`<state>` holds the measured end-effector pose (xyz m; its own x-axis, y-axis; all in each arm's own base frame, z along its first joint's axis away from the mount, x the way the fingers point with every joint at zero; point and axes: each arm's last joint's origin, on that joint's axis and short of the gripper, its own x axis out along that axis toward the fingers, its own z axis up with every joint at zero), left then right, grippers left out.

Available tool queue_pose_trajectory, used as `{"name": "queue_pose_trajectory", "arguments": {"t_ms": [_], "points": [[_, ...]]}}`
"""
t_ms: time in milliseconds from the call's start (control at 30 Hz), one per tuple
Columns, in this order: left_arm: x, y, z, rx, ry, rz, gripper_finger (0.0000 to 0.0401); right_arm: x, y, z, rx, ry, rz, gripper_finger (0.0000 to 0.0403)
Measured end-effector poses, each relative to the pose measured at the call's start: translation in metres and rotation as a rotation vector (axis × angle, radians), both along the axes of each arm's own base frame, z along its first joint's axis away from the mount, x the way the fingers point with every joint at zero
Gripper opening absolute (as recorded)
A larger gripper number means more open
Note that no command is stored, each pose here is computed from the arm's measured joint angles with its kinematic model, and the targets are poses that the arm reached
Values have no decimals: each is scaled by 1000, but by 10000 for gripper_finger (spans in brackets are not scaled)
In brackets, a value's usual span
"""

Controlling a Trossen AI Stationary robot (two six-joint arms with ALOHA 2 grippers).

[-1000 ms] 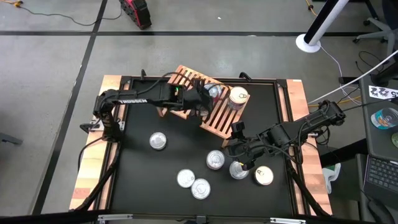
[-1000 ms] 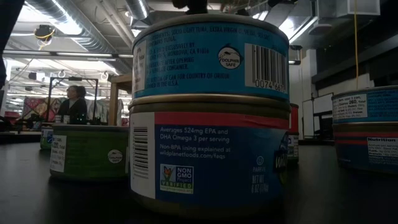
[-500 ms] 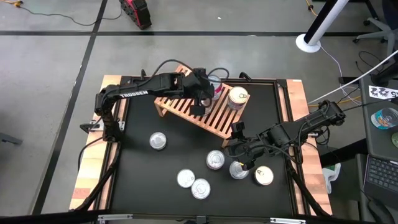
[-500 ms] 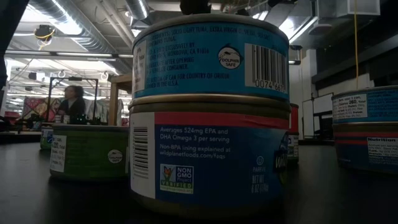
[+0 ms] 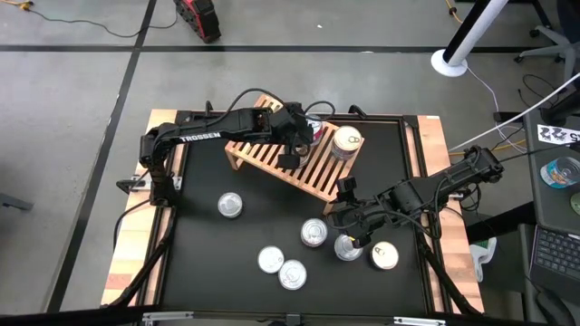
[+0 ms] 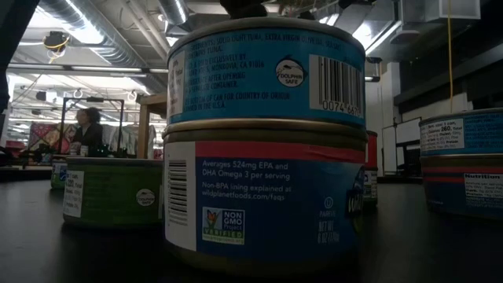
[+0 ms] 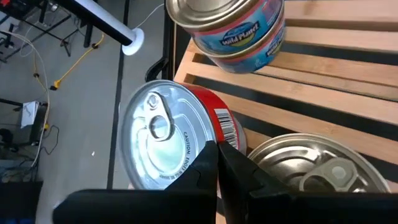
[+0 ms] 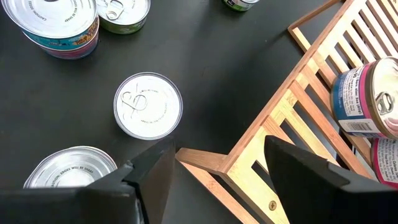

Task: Stack canned seafood by type on shelf
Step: Stack the red tuna can on top of the red tuna can on the shelf

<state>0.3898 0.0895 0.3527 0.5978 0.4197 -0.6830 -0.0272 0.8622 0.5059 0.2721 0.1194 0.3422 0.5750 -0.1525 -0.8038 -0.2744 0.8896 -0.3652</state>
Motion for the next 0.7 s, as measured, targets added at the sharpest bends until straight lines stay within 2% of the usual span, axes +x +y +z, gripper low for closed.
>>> {"name": "queue_pose_trajectory", "arguments": {"t_ms": [700], "points": [[-1,3,-1,-5,0,7,0,0,0,0,0,0,0,246]]}}
